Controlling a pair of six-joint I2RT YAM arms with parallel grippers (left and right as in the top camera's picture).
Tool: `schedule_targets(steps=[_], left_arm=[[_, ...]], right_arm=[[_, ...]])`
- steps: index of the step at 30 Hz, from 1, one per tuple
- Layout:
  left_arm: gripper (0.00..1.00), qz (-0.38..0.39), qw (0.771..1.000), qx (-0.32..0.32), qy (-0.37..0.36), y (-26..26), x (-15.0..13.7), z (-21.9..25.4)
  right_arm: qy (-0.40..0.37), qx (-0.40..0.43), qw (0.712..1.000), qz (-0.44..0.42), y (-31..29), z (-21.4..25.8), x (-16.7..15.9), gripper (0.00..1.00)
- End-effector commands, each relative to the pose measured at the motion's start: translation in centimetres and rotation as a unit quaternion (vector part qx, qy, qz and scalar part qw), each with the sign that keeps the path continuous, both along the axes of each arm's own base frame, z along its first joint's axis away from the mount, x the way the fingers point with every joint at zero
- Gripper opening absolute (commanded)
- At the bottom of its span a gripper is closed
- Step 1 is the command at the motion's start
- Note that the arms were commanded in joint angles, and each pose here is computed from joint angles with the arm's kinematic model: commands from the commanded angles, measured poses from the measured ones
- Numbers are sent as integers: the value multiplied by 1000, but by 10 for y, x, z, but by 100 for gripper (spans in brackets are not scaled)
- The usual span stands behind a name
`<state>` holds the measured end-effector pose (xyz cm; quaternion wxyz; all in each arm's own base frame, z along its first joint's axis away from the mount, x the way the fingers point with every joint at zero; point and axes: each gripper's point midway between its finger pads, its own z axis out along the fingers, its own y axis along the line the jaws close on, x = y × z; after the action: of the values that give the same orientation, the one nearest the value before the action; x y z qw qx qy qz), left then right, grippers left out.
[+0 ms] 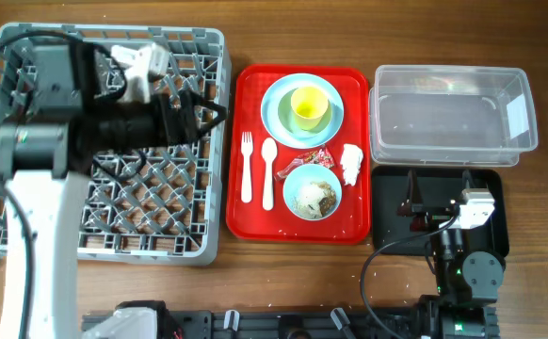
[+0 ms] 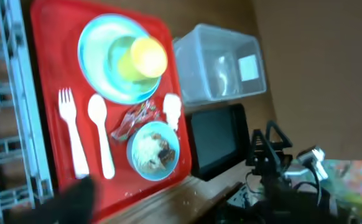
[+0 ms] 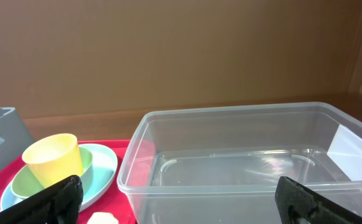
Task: Sort waste into correct bins and load items into the dishwasher rack
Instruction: 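Grasp the white plastic spoon with the left gripper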
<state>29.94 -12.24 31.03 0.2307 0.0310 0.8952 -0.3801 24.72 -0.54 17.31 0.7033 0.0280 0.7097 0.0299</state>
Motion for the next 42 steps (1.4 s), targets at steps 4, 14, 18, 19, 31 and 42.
schedule_targets(steps=[4,14,18,19,31,42], left_arm=[[4,22,983,109,148,8,1,-76],[18,84,951,272,120,-61,-5,-180],[20,65,958,262,93,-84,-1,-192],[23,68,958,263,88,-86,3,-194],[23,58,944,299,130,-92,13,-255],[18,67,934,326,132,-90,24,-287]], right_arm=[[-3,0,1000,-4,-2,1,0,100],[-3,0,1000,-4,-2,1,0,100],[-3,0,1000,-4,-2,1,0,100],[-3,0,1000,-4,-2,1,0,100],[-3,0,1000,-4,-2,1,0,100],[-3,0,1000,-4,-2,1,0,100]])
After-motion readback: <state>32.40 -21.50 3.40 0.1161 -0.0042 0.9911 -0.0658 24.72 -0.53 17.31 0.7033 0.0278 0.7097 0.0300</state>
